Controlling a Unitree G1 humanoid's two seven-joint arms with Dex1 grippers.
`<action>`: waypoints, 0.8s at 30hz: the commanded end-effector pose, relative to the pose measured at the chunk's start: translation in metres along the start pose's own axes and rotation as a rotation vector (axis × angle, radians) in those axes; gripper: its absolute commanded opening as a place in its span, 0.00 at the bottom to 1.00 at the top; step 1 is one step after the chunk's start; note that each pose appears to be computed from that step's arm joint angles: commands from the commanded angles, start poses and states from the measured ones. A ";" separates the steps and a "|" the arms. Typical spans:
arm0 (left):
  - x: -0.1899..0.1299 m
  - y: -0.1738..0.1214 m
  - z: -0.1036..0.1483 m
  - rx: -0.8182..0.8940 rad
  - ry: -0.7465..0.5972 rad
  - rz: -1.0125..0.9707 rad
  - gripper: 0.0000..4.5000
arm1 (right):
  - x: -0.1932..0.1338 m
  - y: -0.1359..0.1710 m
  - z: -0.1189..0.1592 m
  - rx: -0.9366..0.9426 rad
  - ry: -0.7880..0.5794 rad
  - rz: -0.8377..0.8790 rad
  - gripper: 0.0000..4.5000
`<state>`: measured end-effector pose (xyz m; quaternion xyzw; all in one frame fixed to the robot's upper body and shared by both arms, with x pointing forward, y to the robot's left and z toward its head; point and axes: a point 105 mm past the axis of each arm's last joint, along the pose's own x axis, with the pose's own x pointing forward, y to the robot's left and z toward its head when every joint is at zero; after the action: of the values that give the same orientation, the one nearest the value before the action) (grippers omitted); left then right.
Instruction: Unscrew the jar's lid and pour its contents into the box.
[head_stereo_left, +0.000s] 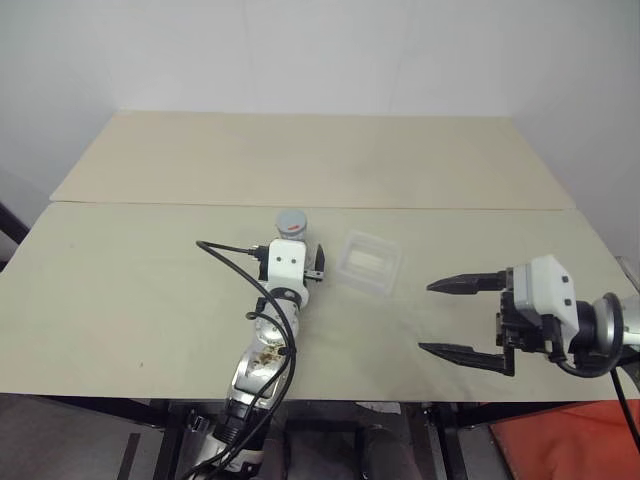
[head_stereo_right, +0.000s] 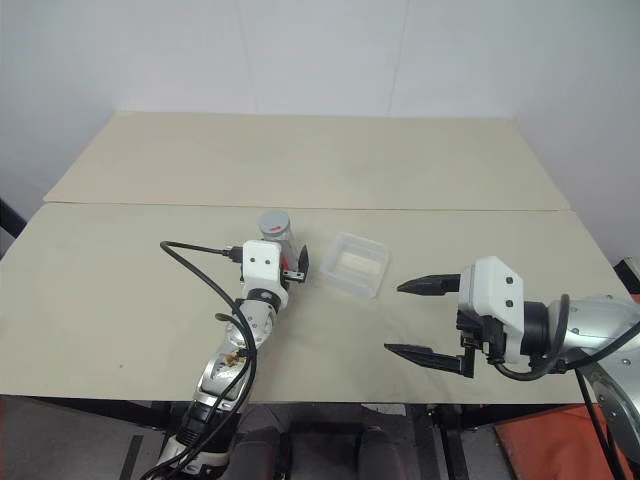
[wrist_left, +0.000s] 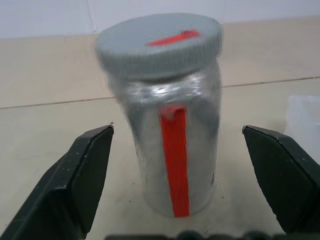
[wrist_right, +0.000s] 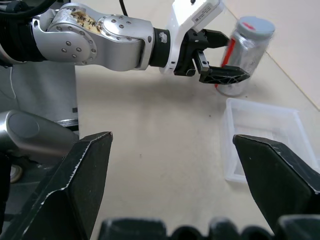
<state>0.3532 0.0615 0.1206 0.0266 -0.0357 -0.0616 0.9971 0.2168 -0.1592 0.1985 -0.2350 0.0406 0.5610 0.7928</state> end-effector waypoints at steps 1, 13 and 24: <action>-0.001 -0.021 0.012 -0.085 -0.017 -0.028 1.00 | -0.003 -0.001 0.011 -0.044 -0.008 -0.002 0.99; 0.003 -0.028 0.011 -0.100 0.020 -0.010 1.00 | -0.006 -0.002 0.013 -0.042 -0.005 0.012 0.99; 0.019 -0.030 0.020 -0.082 -0.017 0.015 1.00 | -0.004 -0.001 0.013 -0.041 -0.011 0.012 0.99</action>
<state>0.3698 0.0388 0.1314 0.0055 -0.0242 -0.0529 0.9983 0.2152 -0.1588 0.2012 -0.2387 0.0432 0.5684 0.7862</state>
